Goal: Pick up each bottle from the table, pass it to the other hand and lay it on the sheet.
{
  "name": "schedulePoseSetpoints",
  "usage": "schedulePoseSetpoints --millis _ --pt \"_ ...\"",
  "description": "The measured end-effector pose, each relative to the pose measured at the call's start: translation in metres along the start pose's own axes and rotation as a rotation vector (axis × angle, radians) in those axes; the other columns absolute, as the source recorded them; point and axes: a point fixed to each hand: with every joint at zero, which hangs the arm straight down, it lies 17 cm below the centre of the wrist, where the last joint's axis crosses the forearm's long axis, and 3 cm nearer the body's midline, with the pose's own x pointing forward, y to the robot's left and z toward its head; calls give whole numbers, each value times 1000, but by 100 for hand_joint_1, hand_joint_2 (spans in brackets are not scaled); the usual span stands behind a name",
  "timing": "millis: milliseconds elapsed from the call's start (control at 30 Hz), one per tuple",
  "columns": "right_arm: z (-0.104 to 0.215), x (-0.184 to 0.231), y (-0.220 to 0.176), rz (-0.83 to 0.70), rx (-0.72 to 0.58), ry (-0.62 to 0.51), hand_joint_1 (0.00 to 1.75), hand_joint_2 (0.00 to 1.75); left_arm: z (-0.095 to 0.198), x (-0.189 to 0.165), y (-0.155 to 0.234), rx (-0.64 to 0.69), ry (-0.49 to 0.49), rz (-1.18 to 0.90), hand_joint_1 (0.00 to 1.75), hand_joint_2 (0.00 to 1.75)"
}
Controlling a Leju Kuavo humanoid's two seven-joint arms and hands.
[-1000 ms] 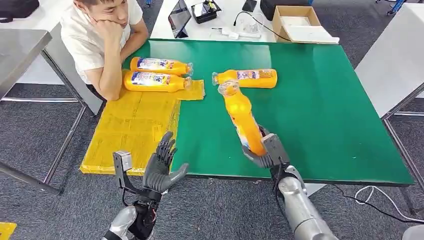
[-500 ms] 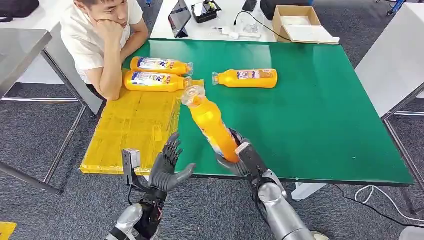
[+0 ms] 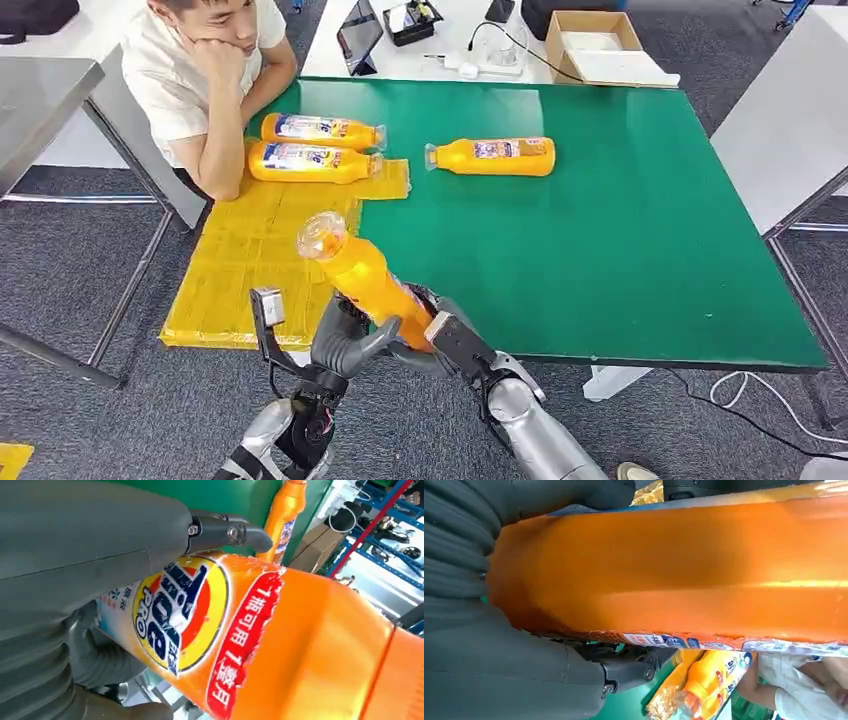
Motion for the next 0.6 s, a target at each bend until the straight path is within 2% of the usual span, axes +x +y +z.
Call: schedulePoseSetpoints --millis 267,500,533,600 --pt "0 -2 12 5 44 3 175 175 -1 17 -2 -9 -51 35 0 175" --pt "0 -7 14 15 60 14 175 175 -1 22 -6 -25 -58 63 0 175" --pt "-1 -7 15 17 63 15 175 175 -1 22 -7 -29 -56 75 175 175" --pt "-1 -8 16 24 72 15 175 175 -1 23 -7 -36 -51 100 175 175"
